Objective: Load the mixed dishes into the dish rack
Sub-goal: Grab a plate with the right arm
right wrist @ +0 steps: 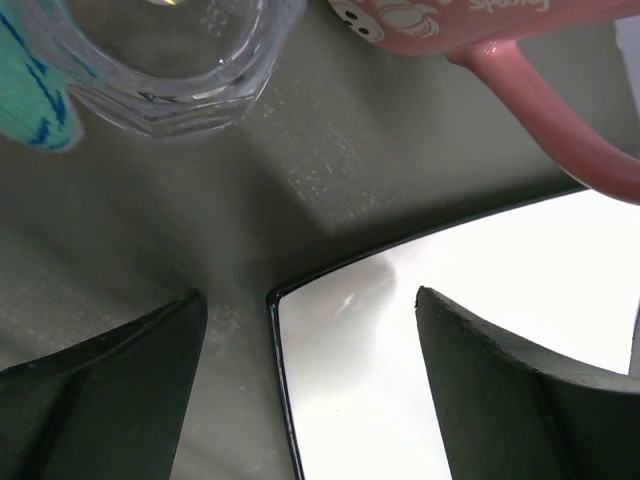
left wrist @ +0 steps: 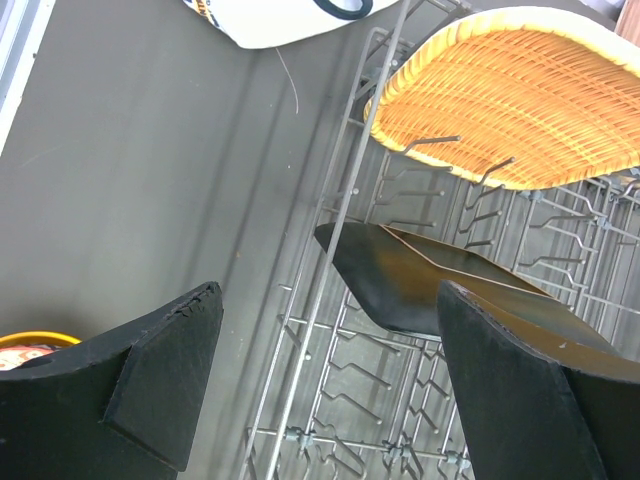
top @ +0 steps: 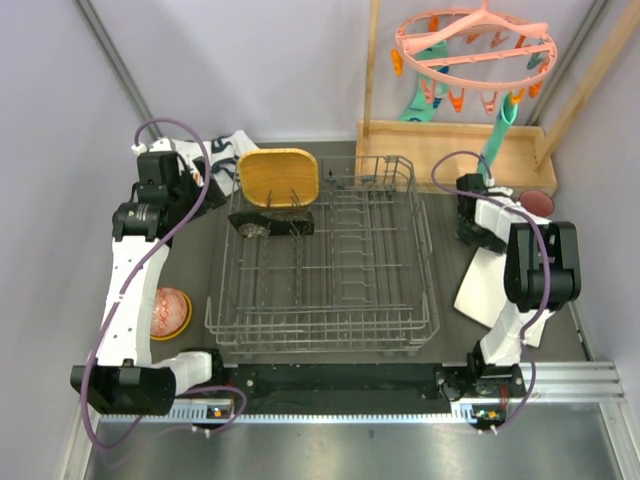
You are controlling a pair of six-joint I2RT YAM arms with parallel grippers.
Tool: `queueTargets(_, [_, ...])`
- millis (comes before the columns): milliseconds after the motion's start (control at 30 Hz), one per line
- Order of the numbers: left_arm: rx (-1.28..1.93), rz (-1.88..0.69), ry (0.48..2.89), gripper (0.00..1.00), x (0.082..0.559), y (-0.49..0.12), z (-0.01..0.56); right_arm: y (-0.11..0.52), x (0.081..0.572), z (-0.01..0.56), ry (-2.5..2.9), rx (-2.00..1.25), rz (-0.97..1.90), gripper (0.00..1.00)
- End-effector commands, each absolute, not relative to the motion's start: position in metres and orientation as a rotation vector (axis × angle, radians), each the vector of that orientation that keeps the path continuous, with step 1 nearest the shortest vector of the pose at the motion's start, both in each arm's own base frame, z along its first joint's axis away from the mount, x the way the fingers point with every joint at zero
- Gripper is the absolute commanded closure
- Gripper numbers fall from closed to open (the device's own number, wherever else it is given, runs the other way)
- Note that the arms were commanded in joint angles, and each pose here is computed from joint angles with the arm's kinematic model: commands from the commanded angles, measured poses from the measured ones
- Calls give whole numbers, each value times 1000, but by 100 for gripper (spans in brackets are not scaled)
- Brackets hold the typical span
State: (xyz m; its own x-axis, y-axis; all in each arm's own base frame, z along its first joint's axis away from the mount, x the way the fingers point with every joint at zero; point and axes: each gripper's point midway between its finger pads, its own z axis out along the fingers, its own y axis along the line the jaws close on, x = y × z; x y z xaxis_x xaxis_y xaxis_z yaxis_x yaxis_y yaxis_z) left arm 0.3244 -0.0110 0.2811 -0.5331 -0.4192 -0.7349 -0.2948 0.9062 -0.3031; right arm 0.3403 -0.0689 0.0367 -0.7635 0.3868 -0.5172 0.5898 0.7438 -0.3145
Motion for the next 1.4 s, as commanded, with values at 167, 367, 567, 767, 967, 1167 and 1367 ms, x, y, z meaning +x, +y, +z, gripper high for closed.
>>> queueTargets(167, [-476, -186, 2147, 8, 328, -11, 285, -79, 346, 38, 2481, 638, -889, 17])
queueTargets(367, [-472, -196, 2145, 8, 330, -12, 287, -79, 346, 37, 2473, 568, -1003, 18])
queueTargets(567, [-472, -200, 2147, 8, 329, -13, 290, -74, 343, 23, 2514, 538, -1029, 20])
queueTargets(767, [-469, -190, 2146, 8, 328, -11, 291, -64, 335, 14, 2550, 569, -960, 22])
queueTargets(967, [-456, -178, 2149, 8, 326, -10, 294, -56, 330, 14, 2564, 538, -919, 18])
queueTargets(1167, [-460, -187, 2148, 8, 325, -11, 295, -28, 351, 37, 2550, 450, -809, 14])
queueTargets(1367, [-455, -171, 2152, 8, 322, -9, 295, 25, 363, 73, 2514, 406, -572, 14])
